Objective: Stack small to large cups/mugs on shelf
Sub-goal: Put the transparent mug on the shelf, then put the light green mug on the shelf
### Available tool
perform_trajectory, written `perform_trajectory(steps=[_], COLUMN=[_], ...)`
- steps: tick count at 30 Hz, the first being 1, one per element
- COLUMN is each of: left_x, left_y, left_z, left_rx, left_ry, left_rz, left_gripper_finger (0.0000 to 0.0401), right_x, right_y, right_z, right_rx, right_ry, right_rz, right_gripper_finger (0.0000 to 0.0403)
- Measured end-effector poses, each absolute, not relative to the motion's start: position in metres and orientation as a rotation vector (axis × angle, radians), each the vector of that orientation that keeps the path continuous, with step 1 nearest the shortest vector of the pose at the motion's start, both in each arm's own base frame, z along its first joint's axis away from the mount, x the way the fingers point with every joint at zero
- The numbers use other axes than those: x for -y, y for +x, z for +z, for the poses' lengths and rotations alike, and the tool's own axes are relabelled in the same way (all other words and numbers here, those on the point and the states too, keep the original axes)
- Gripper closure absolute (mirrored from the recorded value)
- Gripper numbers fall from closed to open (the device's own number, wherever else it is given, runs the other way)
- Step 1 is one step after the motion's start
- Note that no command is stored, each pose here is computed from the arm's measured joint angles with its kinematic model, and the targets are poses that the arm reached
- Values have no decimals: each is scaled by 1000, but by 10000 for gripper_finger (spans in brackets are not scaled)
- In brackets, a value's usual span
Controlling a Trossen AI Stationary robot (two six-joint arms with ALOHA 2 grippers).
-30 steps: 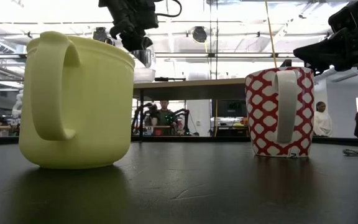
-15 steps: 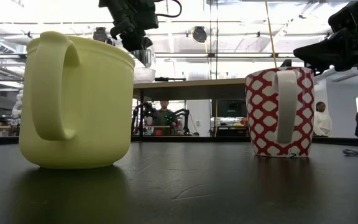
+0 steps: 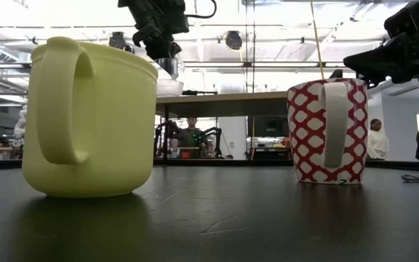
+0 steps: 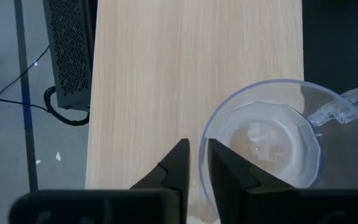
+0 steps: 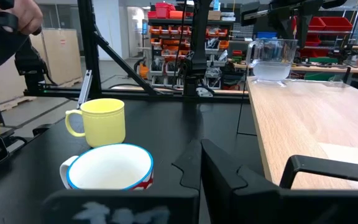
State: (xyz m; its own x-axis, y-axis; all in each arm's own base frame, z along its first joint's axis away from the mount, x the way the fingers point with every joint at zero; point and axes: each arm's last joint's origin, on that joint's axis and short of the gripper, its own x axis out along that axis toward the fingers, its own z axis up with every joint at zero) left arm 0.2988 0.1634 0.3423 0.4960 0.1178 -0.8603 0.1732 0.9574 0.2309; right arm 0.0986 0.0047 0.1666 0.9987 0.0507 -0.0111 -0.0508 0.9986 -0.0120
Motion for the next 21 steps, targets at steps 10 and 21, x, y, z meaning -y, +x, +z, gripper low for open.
perform_trajectory(steps=[10,21], left_x=[-164,-147], left_y=[299,295], left_z=[342,368], left_rx=[-1062,-1023], left_ry=[301,379], left_rz=[-11,38], left_gripper_finger=[286,276], right_x=[-5,-5], right_y=[99,99], right_z=[166,166], right_rx=[-16,-17], right_ry=[-12,-12], right_rz=[51,51], right_gripper_finger=[403,403])
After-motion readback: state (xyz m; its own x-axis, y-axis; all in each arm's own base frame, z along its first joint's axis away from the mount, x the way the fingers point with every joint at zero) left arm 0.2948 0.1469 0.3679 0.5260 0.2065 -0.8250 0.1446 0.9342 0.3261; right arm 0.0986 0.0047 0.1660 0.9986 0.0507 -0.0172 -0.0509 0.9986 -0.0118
